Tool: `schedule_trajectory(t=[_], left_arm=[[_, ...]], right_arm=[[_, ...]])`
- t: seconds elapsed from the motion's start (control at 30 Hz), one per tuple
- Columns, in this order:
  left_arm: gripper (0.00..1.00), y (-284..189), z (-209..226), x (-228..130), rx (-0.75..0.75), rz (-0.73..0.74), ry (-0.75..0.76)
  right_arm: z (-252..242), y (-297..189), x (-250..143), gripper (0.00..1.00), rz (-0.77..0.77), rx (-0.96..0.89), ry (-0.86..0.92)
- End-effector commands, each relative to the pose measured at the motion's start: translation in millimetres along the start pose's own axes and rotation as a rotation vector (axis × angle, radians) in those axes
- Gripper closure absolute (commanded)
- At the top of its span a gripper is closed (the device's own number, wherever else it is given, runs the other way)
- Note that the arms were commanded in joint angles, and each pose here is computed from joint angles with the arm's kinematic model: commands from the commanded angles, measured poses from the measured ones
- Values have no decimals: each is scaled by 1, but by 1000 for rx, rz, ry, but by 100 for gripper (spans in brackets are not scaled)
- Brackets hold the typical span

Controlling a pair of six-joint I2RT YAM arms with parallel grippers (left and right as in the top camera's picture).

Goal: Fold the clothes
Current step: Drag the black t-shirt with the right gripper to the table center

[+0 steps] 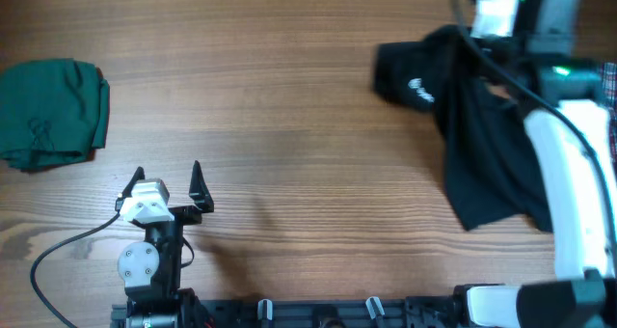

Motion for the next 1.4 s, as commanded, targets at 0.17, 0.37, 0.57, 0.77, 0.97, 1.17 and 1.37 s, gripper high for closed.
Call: schedule_trajectory(t=[0.17,0.37,0.57,0.77,0.97,1.17,1.37], left_arm=[[0,0,2,-2,12,1,19],[0,0,2,-2,12,1,18],[0,0,2,-2,12,1,19],[0,0,2,-2,12,1,19],[0,0,2,-2,12,1,19],[0,0,2,-2,12,1,19],[0,0,2,-2,12,1,19]], right_arm=[[139,146,-26,96,94,367,-242],[257,144,-63,96,117,567,-422],[310,130,-78,96,77,645,-511],[311,129,-77,94,77,649,-507],[316,126,-76,95,67,704,-503],[317,126,-72,95,39,708,-507],[315,128,-70,95,26,672,-514]])
Point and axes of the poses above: each gripper's point midway between its finger pads, its own y axis out along the fingers, its own z axis along the line the jaws close on, x = y × z, the point moved 7 cm from there along -y, back along the fingers, and after that the axes turned 6 degrees about -y, right-handed, at the moved point
